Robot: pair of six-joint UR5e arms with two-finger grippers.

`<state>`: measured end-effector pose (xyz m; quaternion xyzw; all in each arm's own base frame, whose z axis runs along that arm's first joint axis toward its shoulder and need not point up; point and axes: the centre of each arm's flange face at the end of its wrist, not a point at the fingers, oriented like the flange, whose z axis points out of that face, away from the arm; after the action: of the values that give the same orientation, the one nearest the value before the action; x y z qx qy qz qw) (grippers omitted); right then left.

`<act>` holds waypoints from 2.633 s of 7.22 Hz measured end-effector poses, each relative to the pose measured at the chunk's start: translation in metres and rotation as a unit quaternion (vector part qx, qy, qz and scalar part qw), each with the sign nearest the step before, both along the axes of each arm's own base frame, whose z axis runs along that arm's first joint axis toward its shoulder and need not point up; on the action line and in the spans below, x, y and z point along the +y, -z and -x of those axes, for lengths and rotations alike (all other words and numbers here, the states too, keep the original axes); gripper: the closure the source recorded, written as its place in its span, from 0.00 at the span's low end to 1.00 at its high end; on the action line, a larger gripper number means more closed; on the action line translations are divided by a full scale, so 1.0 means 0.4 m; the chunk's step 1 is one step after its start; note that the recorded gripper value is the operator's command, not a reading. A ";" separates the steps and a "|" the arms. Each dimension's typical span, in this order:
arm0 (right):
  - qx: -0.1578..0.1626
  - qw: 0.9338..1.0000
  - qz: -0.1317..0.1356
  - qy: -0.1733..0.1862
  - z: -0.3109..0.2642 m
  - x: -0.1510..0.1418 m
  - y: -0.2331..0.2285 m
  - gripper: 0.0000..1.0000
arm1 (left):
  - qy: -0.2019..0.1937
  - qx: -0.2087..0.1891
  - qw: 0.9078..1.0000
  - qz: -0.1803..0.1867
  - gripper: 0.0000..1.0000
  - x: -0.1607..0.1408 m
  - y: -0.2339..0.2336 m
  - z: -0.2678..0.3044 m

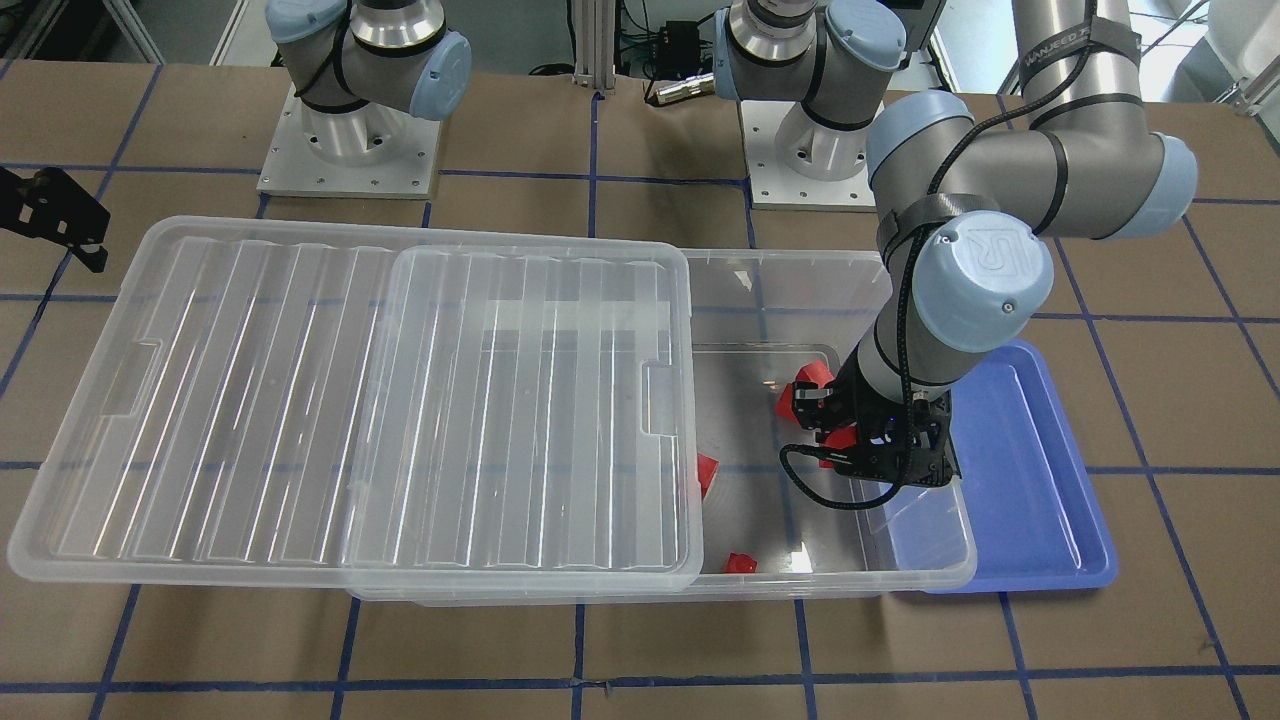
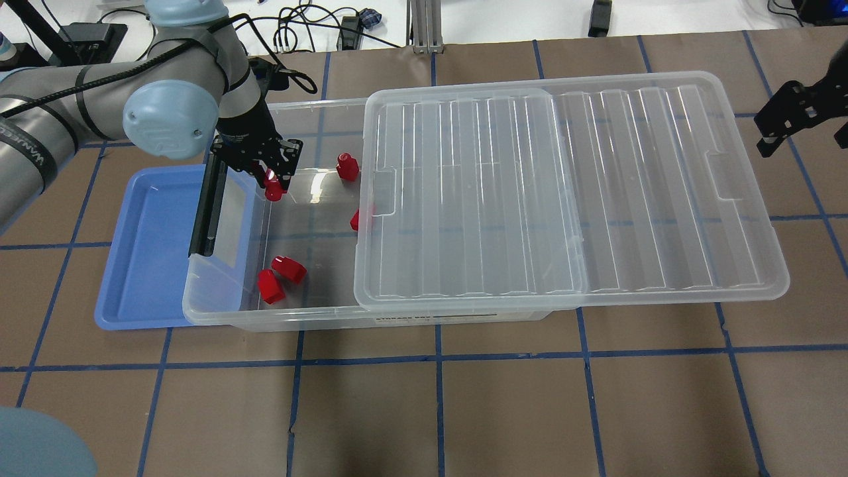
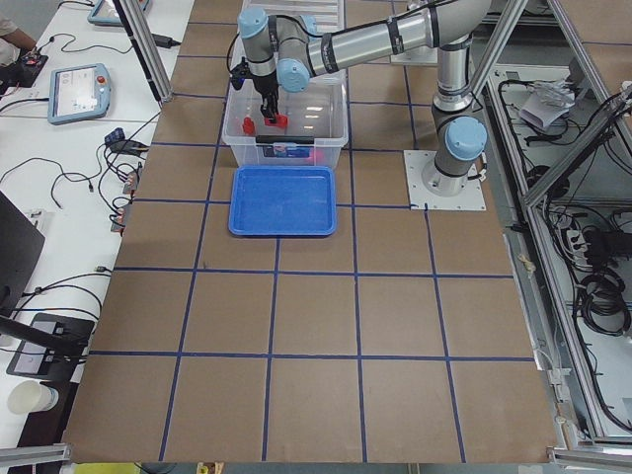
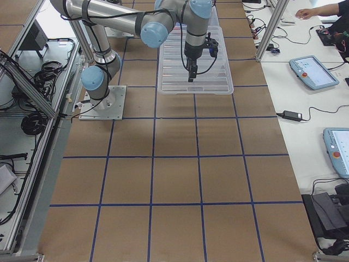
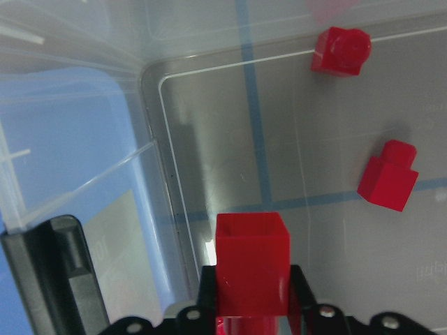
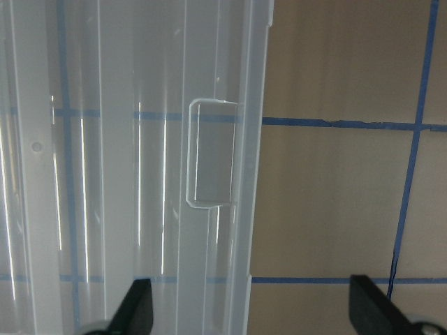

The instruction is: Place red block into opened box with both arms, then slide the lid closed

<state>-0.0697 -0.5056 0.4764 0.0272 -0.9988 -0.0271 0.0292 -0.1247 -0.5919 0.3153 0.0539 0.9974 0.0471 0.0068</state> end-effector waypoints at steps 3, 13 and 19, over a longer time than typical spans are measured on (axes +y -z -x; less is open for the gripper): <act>-0.001 1.000 -0.001 -0.001 0.000 0.000 0.002 0.00 | -0.010 0.005 1.000 0.025 0.99 0.038 0.105 -0.002; 0.000 1.000 0.000 -0.002 0.001 -0.001 0.002 0.00 | -0.030 0.031 0.999 0.027 0.18 0.088 0.228 0.020; 0.000 1.000 -0.002 0.000 0.001 -0.002 0.009 0.00 | -0.027 0.030 0.999 0.021 0.00 0.051 -0.097 0.025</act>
<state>-0.0702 -0.5064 0.4728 0.0269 -0.9988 -0.0291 0.0291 -0.1346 -0.5716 0.3542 0.0282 0.9990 0.0241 -0.0237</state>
